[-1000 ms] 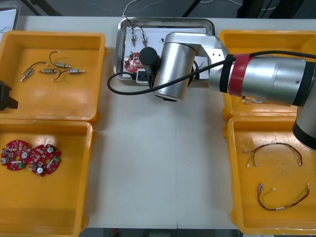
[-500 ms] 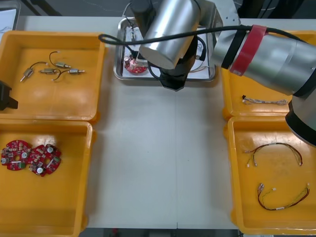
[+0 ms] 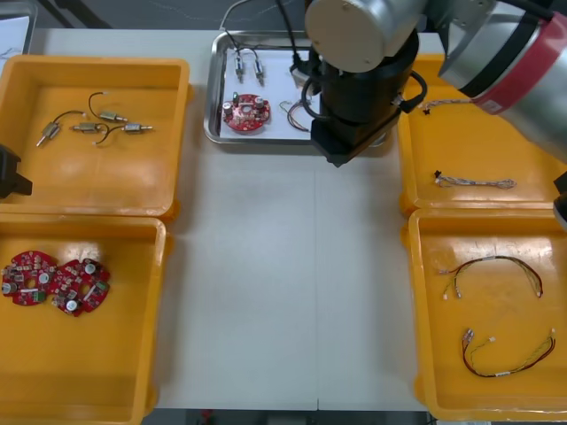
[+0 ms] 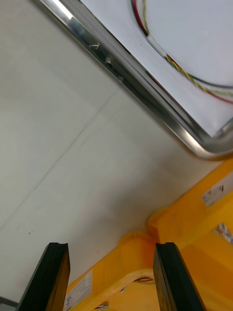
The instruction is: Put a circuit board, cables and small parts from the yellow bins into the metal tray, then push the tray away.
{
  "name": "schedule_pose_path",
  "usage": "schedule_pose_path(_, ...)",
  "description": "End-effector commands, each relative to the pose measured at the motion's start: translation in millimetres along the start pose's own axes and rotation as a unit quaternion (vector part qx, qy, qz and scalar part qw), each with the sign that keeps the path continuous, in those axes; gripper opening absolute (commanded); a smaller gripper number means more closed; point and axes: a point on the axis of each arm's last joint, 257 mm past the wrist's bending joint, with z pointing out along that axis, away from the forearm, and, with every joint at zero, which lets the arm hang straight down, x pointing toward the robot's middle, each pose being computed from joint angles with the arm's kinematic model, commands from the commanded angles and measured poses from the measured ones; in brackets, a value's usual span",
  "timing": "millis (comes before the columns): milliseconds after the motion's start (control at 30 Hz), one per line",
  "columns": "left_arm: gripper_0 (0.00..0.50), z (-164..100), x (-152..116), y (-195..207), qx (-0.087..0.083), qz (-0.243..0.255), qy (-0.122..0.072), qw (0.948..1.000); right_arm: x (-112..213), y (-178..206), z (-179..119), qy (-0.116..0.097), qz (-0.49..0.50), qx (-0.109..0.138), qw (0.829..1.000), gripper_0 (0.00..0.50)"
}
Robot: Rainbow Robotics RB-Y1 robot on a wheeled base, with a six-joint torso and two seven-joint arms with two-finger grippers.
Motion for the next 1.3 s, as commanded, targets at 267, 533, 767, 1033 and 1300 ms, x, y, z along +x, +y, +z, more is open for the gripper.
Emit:
schedule_pose_path(267, 0.5, -8.2, -0.4, 12.0, -0.027, 0.063, -0.001, 0.9976, 69.1, -48.7, -34.4, -0.019, 0.143, -0.029, 0.989, 0.5)
schedule_pose_path(533, 0.5, -8.2, -0.4, 12.0, -0.027, 0.063, -0.001, 0.9976, 126.1, -74.5, -32.3, -0.025, 0.234, -0.035, 0.971, 0.5)
schedule_pose_path(767, 0.5, -8.2, -0.4, 12.0, -0.027, 0.063, -0.001, 0.9976, 176.6, -101.8, -27.0, -0.02, 0.28, -0.023, 0.96, 0.5)
schedule_pose_path(1033, 0.5, -8.2, -0.4, 12.0, -0.027, 0.063, -0.001, 0.9976, 217.9, -126.5, -22.1, -0.015, 0.319, -0.012, 0.948, 0.5)
schedule_pose_path(1300, 0.5, -8.2, -0.4, 12.0, -0.027, 0.063, -0.001, 0.9976, 256.7, -158.1, -6.8, -0.014, 0.327, 0.005, 0.945, 0.5)
